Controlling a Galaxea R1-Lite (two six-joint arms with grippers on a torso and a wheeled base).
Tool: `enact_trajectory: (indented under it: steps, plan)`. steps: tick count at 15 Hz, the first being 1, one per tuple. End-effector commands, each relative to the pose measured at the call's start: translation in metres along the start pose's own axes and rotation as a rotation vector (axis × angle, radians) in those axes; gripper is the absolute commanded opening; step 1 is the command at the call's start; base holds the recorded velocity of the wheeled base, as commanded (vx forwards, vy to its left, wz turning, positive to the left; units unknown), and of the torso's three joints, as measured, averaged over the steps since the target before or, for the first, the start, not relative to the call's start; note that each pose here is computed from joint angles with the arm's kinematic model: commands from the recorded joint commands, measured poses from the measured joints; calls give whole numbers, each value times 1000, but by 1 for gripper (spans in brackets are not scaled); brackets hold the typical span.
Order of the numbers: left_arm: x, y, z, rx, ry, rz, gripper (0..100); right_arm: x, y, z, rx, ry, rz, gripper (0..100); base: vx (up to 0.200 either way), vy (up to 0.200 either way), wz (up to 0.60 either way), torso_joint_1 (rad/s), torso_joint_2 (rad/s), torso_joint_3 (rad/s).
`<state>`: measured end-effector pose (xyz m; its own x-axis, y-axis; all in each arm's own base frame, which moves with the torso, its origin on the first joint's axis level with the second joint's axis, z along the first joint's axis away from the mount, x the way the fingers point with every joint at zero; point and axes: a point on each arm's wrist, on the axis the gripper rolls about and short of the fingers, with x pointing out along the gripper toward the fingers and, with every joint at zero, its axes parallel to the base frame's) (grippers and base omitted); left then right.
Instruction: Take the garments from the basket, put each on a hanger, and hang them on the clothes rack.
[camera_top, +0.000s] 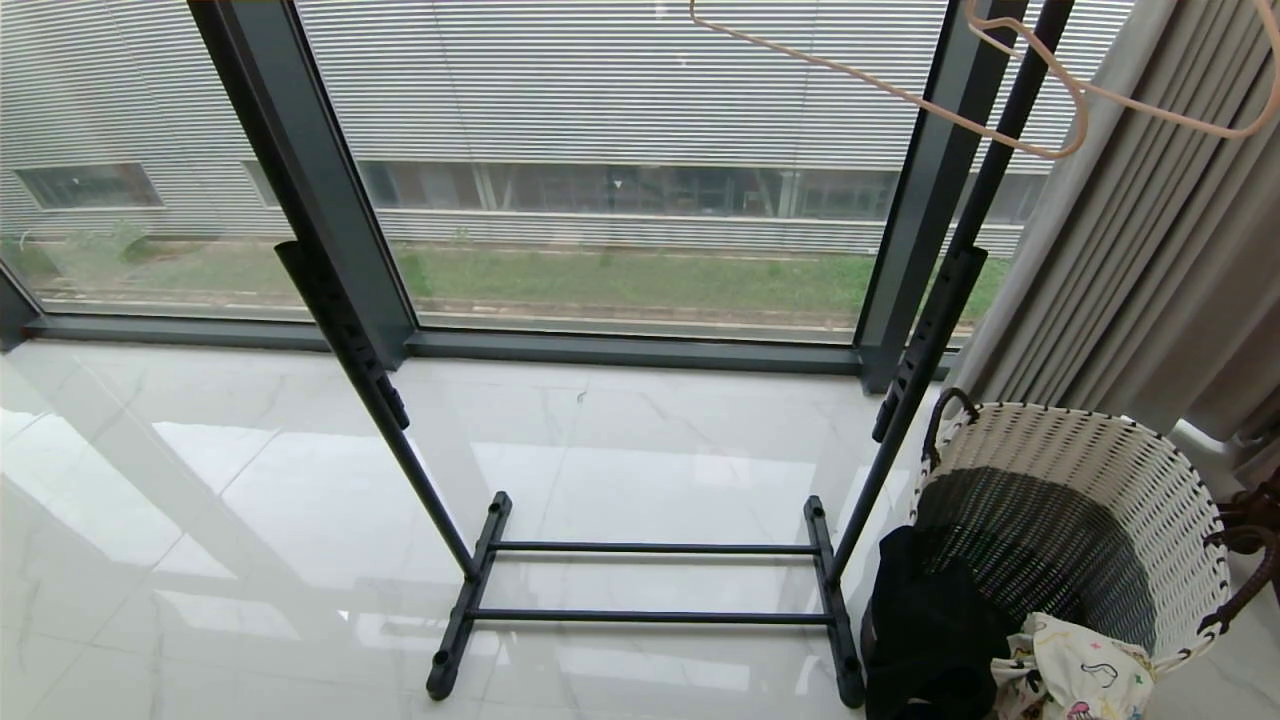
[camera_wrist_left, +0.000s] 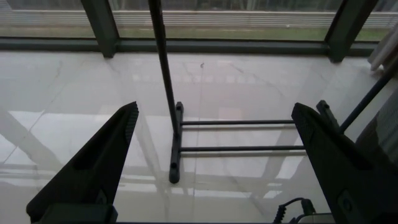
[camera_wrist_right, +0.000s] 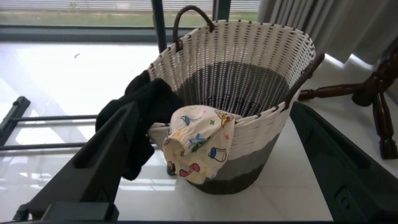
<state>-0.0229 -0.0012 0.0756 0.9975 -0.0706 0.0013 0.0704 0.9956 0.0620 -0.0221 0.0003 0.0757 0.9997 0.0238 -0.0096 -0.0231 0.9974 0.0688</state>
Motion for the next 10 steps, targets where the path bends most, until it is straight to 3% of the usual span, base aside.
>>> enact_trajectory:
  steps: [1,2,6,8,10]
  plan:
    - [0,0,0,29,1,-2,100,3,0,1,-1,34,12,100,0,0,0,0,0,0]
    - [0,0,0,61,1,-2,100,3,0,1,-3,36,12,100,0,0,0,0,0,0]
    - [0,0,0,50,1,-2,100,3,0,1,-75,32,14,100,0,0,0,0,0,0]
    - [0,0,0,45,1,-2,100,2,0,1,-21,26,5,100,0,0,0,0,0,0]
    - [0,0,0,45,1,-2,100,1,0,3,-34,-1,21,100,0,0,0,0,0,0]
